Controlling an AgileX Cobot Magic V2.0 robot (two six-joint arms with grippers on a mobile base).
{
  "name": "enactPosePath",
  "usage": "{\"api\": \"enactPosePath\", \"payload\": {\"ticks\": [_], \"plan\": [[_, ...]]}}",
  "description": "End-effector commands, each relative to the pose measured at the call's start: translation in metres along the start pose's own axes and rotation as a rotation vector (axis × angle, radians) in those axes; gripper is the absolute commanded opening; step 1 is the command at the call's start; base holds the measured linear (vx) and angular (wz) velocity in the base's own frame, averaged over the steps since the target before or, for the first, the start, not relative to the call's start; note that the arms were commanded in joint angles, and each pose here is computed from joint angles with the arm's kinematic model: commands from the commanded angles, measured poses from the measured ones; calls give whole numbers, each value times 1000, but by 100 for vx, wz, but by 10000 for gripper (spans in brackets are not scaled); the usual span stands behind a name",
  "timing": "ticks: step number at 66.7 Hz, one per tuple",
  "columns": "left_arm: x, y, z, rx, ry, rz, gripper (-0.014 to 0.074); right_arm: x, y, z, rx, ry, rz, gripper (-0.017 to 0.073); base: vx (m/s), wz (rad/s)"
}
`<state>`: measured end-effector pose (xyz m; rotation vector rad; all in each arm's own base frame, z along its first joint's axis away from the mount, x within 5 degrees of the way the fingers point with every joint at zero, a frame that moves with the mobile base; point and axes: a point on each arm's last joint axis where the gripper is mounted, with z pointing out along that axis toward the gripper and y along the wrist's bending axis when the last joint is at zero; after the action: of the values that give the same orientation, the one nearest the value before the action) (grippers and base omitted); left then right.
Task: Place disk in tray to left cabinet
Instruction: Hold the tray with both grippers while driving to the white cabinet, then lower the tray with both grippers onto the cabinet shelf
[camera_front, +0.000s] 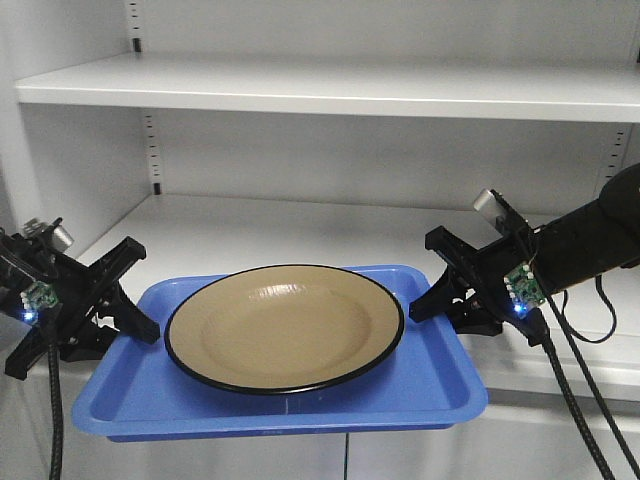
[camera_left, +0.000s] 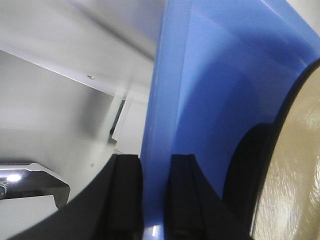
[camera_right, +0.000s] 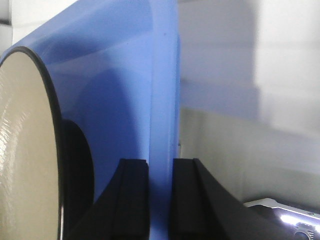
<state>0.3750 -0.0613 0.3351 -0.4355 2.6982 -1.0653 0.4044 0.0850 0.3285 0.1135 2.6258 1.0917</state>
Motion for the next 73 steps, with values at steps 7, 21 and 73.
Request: {"api": "enactPosePath", "payload": {"ticks": [7, 21, 73], "plan": [[19, -43, -20, 234, 33, -5, -1, 14, 54, -24, -253, 7, -16, -4, 21, -22], [19, -43, -20, 234, 33, -5, -1, 14, 54, -24, -253, 7, -16, -4, 17, -21], [19, -43, -20, 234, 33, -5, -1, 14, 54, -24, -253, 7, -16, -4, 7, -10]]}}
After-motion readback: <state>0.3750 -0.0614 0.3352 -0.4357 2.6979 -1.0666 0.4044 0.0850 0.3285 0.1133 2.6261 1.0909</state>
